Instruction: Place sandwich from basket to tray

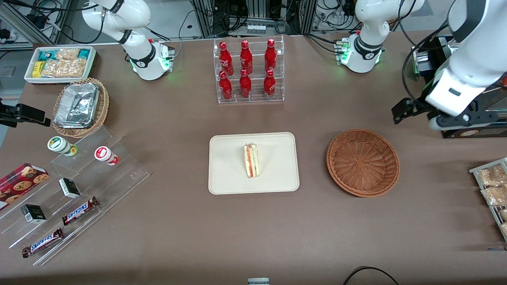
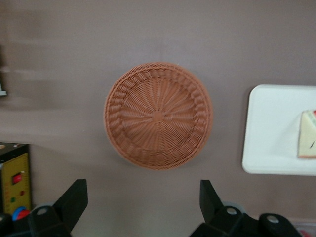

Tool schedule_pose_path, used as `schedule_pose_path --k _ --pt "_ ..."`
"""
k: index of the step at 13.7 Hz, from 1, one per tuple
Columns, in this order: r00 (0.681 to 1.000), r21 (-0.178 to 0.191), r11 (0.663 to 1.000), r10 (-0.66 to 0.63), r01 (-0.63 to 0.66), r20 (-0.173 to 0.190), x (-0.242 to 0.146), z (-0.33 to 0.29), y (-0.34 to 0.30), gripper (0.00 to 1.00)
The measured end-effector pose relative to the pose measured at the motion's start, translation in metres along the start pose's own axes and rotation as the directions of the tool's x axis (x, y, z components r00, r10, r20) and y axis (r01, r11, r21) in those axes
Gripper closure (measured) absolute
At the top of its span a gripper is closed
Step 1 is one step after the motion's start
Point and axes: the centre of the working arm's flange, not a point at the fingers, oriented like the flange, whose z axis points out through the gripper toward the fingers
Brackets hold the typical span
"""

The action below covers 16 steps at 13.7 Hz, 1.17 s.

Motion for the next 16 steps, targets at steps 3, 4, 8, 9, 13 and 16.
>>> schedule_pose_path --k 3,4,8,9,13,16 --pt "0.998 0.005 0.998 0.063 -0.063 0.016 -0.026 0.002 -0.017 0.00" --pt "0.997 -0.008 0.997 0.073 -0.073 0.016 -0.032 0.001 -0.028 0.00" --pt "0.997 -0.071 0.995 0.074 -0.074 -0.003 -0.030 -0.006 -0.078 0.00" --pt "0.997 -0.073 0.994 0.075 -0.075 -0.010 -0.025 -0.009 -0.079 0.00" --pt "0.993 -0.058 0.991 0.115 -0.117 -0.035 0.011 -0.017 -0.058 0.00" --pt "0.989 -0.010 0.990 0.143 -0.143 -0.036 0.033 -0.017 -0.049 0.00"
